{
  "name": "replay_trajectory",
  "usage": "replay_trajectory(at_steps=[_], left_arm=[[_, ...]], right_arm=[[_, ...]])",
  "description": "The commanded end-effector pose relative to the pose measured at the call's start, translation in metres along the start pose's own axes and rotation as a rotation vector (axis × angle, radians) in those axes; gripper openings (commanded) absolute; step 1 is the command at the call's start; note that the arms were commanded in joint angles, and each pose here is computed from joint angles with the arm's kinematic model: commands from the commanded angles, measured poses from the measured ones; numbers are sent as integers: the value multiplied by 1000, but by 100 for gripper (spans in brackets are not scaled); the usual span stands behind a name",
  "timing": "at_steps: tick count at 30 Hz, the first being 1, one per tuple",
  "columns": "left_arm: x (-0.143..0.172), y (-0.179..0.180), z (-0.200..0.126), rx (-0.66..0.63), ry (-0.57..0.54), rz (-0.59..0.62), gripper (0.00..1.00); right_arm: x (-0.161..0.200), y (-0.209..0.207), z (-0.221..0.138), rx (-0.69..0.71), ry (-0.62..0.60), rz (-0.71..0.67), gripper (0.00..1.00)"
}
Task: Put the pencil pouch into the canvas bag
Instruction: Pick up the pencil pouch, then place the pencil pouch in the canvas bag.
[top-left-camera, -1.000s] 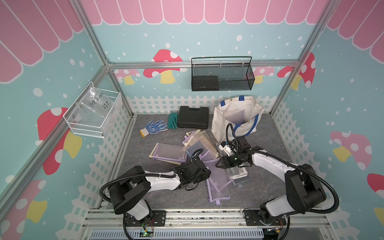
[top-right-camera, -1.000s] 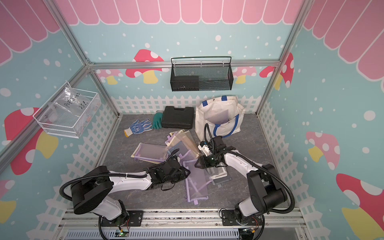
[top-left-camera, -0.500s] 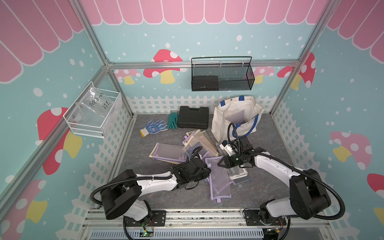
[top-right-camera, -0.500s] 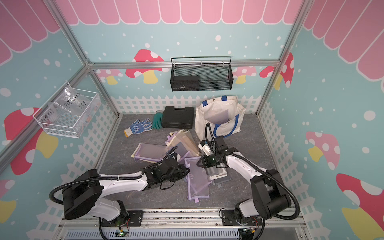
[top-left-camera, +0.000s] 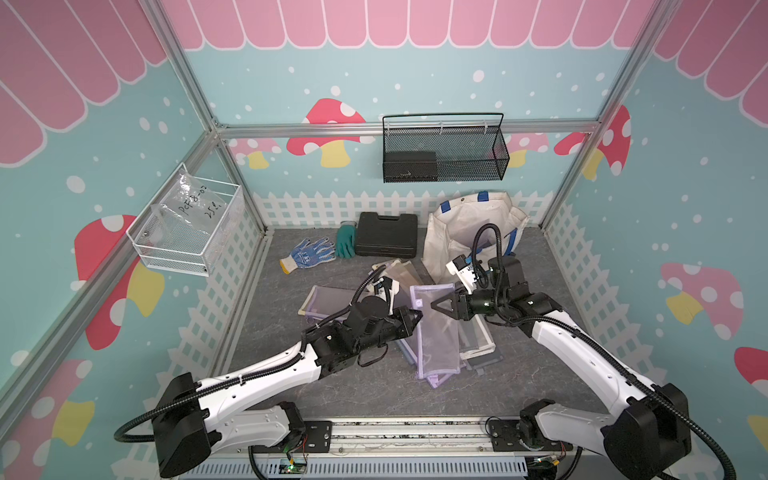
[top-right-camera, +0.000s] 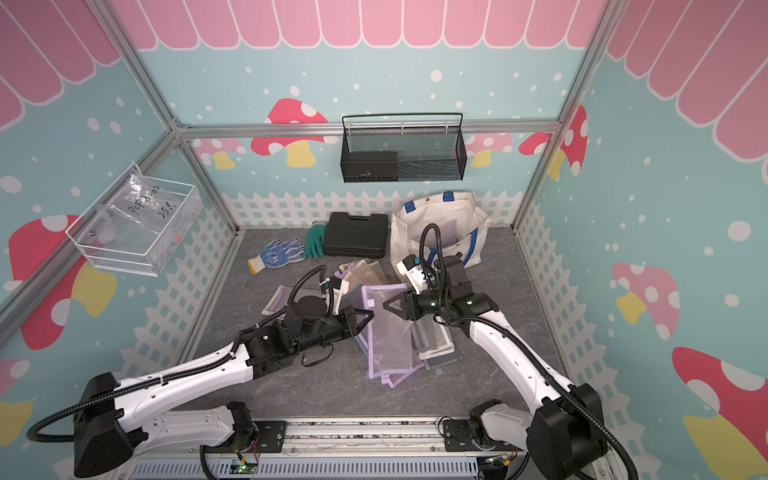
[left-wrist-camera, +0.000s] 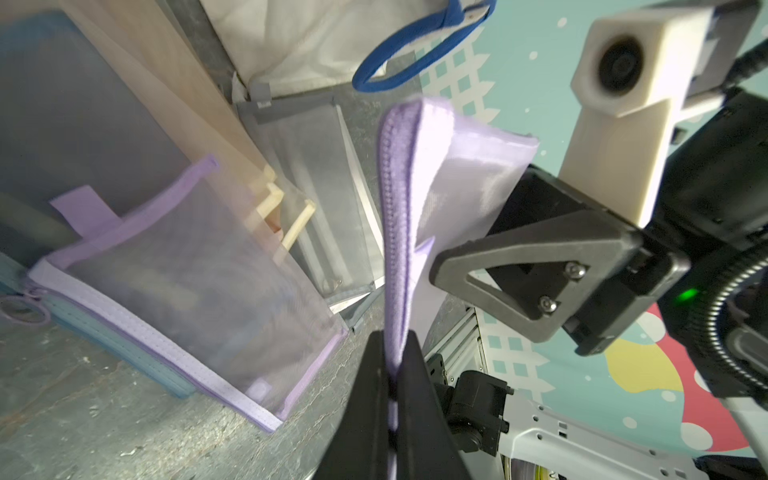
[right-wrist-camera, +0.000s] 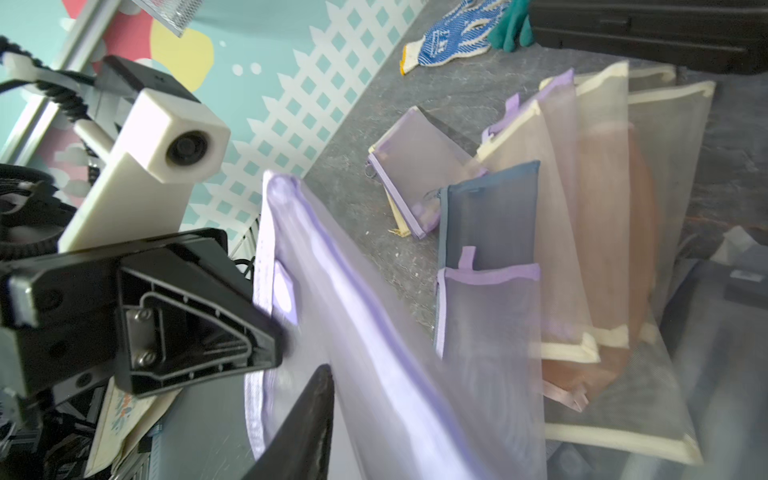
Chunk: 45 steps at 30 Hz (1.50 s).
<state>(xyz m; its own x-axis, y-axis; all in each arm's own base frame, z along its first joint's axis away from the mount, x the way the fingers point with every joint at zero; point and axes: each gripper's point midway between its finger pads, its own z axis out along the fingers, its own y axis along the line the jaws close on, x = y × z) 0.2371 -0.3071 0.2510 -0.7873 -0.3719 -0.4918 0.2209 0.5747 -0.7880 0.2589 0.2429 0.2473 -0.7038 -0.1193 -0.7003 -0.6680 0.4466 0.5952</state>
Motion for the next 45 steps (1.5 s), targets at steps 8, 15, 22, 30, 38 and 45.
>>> replay_trajectory(at_steps=[8,15,22,30,38,45], left_arm=[[-38,-8,-19,-13,-102,52,0],[-46,-21,-16,-6,-99,93,0],[-51,-6,-24,-129,-101,126,59],[-50,14,-25,-283,-46,213,79],[-48,10,-11,-311,26,305,79],[-47,4,1,-301,83,357,78]], right_arm=[[-36,51,-11,-229,-122,-67,17],[-47,45,-13,-200,-137,-49,0],[-121,-7,-77,6,-361,69,0],[-219,-36,-140,151,-635,153,0],[-247,-86,-181,141,-936,429,0],[-249,-131,-186,169,-1065,547,0]])
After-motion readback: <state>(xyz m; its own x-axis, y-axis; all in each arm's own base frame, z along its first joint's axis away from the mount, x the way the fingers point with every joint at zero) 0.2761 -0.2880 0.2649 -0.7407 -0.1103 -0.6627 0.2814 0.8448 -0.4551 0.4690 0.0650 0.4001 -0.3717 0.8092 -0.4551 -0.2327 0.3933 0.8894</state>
